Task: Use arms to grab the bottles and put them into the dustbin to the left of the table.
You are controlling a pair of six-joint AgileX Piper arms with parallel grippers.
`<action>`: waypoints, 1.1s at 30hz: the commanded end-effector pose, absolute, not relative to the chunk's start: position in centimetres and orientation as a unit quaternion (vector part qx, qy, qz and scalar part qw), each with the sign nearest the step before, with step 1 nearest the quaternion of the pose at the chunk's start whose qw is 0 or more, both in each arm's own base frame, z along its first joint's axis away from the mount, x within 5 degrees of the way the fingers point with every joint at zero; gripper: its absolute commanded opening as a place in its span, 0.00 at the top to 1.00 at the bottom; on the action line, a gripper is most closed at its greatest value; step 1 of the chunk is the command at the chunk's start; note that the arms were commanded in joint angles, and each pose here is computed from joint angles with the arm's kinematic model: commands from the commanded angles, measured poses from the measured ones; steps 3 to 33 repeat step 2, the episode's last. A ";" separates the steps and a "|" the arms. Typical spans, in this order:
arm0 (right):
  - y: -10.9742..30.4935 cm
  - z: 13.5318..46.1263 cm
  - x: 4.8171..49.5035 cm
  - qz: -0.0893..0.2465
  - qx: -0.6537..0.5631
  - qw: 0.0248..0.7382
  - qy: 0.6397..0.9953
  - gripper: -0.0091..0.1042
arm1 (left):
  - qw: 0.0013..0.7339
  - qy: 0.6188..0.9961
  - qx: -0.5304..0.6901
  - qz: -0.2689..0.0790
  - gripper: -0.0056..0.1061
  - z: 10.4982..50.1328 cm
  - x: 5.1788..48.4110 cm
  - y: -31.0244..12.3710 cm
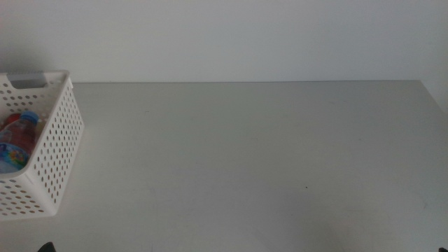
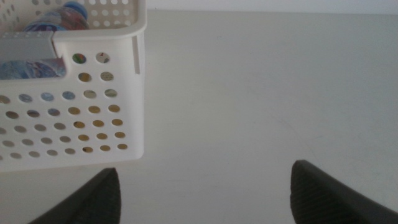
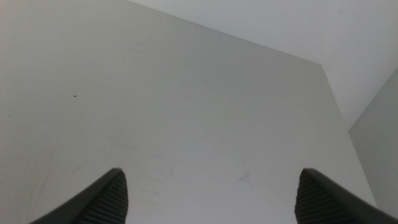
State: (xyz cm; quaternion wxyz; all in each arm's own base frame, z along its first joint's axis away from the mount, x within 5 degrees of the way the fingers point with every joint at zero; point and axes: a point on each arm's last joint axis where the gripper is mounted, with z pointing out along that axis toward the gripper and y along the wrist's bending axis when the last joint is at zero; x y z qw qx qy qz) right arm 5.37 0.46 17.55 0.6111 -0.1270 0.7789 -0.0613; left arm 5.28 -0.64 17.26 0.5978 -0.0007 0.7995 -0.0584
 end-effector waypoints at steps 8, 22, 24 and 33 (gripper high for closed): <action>0.4 18.5 5.4 -0.076 -0.125 0.644 0.751 0.30 | 0.634 0.770 -0.009 -0.068 0.11 17.9 5.3 -0.6; 0.4 18.5 5.4 -0.076 -0.125 0.644 0.751 0.30 | 0.634 0.770 -0.009 -0.068 0.11 17.9 5.3 -0.6; 0.4 18.5 5.4 -0.076 -0.125 0.644 0.751 0.30 | 0.634 0.770 -0.009 -0.068 0.11 17.9 5.3 -0.6; 0.4 18.5 5.4 -0.076 -0.125 0.644 0.751 0.30 | 0.634 0.770 -0.009 -0.068 0.11 17.9 5.3 -0.6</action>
